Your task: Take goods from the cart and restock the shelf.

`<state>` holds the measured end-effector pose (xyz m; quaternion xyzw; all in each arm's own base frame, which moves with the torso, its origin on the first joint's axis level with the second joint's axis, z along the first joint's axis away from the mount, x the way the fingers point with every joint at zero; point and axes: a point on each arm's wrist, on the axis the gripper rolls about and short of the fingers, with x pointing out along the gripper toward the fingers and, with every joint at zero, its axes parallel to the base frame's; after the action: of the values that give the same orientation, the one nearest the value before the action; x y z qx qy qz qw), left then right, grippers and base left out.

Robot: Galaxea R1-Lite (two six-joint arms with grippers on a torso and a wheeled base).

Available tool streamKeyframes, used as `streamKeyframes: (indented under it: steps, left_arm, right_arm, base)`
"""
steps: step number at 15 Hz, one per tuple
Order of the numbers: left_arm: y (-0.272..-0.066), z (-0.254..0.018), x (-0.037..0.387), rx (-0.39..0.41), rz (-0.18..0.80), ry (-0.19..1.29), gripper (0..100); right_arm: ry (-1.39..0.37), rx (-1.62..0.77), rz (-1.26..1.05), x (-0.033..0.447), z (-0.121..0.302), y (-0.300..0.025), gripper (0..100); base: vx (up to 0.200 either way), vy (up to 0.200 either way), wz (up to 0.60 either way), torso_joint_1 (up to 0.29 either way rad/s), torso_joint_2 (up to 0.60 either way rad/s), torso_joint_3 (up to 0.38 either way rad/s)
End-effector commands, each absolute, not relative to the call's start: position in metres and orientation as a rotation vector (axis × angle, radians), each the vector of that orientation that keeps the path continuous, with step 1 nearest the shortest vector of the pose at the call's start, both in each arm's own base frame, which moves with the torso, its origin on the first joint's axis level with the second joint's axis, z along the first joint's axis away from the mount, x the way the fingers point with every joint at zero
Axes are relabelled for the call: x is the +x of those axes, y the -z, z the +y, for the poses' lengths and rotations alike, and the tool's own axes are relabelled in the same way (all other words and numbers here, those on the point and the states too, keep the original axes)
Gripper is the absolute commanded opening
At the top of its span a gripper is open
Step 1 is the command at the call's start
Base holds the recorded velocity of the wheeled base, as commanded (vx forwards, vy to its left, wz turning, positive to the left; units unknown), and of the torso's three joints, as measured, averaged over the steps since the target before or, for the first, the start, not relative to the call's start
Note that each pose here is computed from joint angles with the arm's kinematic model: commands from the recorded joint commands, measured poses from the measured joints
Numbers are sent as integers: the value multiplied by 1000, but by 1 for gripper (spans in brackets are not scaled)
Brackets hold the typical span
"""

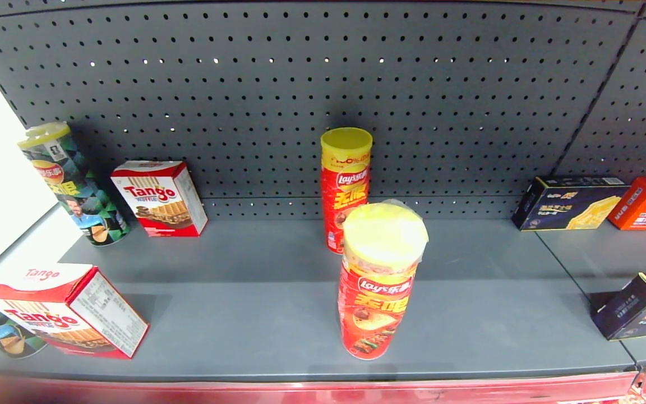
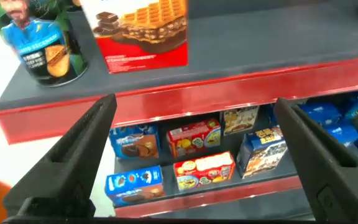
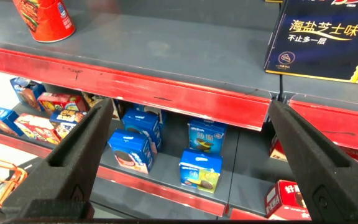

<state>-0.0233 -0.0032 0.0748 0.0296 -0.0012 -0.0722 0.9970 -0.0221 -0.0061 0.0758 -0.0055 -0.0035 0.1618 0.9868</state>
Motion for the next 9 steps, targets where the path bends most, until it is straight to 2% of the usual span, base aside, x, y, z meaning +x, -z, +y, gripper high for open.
streamKeyframes:
  steps: [1, 8, 9]
  left_arm:
    - [-75, -3, -23, 66, -2, 150, 100]
    - [-75, -3, -23, 66, -2, 150, 100]
    - [-75, -3, -23, 66, -2, 152, 100]
  right_arm:
    - [-325, -12, -7, -22, -6, -76, 100]
    - [-320, -18, -28, -23, -6, -80, 100]
    - [-279, 9, -86, -27, -8, -127, 100]
  base:
    - [0, 0, 0, 0, 0, 0]
    - [0, 0, 0, 0, 0, 0]
    - [0, 0, 0, 0, 0, 0]
